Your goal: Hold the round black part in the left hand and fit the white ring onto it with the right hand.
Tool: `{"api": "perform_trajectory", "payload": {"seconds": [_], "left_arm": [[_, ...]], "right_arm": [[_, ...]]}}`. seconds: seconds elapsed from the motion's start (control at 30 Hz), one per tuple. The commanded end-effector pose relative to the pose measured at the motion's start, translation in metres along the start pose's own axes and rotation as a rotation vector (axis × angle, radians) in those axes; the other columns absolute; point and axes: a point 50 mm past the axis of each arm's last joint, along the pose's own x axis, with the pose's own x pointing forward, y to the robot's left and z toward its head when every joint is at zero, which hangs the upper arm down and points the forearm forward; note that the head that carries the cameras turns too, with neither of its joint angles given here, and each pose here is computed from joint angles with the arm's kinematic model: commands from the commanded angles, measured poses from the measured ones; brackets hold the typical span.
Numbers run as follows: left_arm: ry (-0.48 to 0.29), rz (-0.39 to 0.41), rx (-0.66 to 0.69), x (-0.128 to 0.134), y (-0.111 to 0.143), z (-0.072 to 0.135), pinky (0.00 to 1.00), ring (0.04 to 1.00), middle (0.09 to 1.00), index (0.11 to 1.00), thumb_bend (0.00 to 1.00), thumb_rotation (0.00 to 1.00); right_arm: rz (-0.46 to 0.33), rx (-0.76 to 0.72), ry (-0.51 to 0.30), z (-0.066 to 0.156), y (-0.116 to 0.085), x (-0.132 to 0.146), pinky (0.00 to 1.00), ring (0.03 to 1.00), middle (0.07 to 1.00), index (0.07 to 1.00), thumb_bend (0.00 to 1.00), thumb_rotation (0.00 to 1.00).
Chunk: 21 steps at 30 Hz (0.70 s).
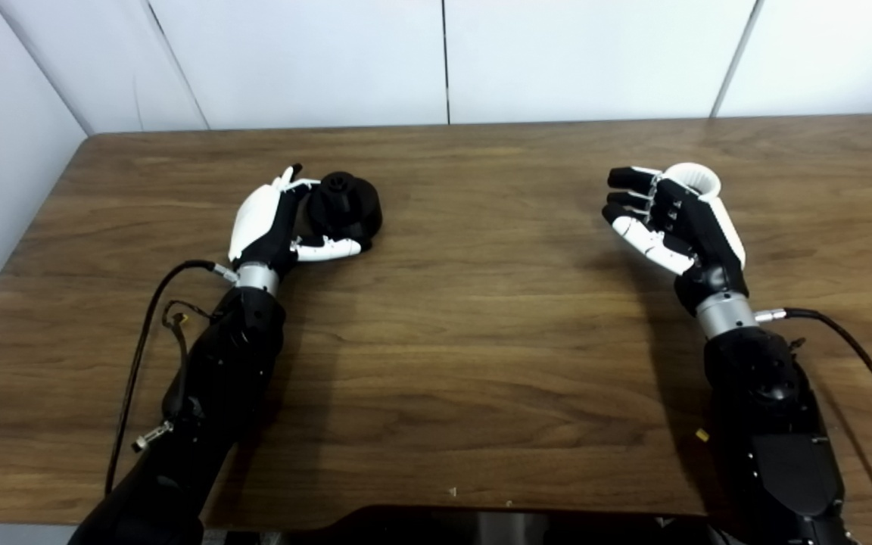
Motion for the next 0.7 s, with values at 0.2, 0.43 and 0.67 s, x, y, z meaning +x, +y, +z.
{"api": "perform_trajectory", "payload": {"seconds": [0.2,0.43,0.67], "left_arm": [[-0.135,-0.117,0.019,-0.012,-0.026,0.031,1.00,1.000,1.000,0.699,1.00,0.35],[-0.192,-0.186,0.061,-0.022,-0.037,0.048,1.00,1.000,1.000,0.701,1.00,0.38],[-0.253,-0.235,0.063,-0.035,-0.050,0.063,1.00,1.000,1.000,0.688,1.00,0.38]], "right_arm": [[0.003,0.016,-0.107,0.022,-0.004,0.010,0.72,0.766,0.767,0.707,0.58,0.34],[-0.001,0.020,-0.114,0.022,-0.004,0.012,0.69,0.754,0.767,0.706,0.59,0.33],[-0.001,0.020,-0.119,0.023,-0.003,0.012,0.67,0.749,0.763,0.707,0.59,0.33]]}}
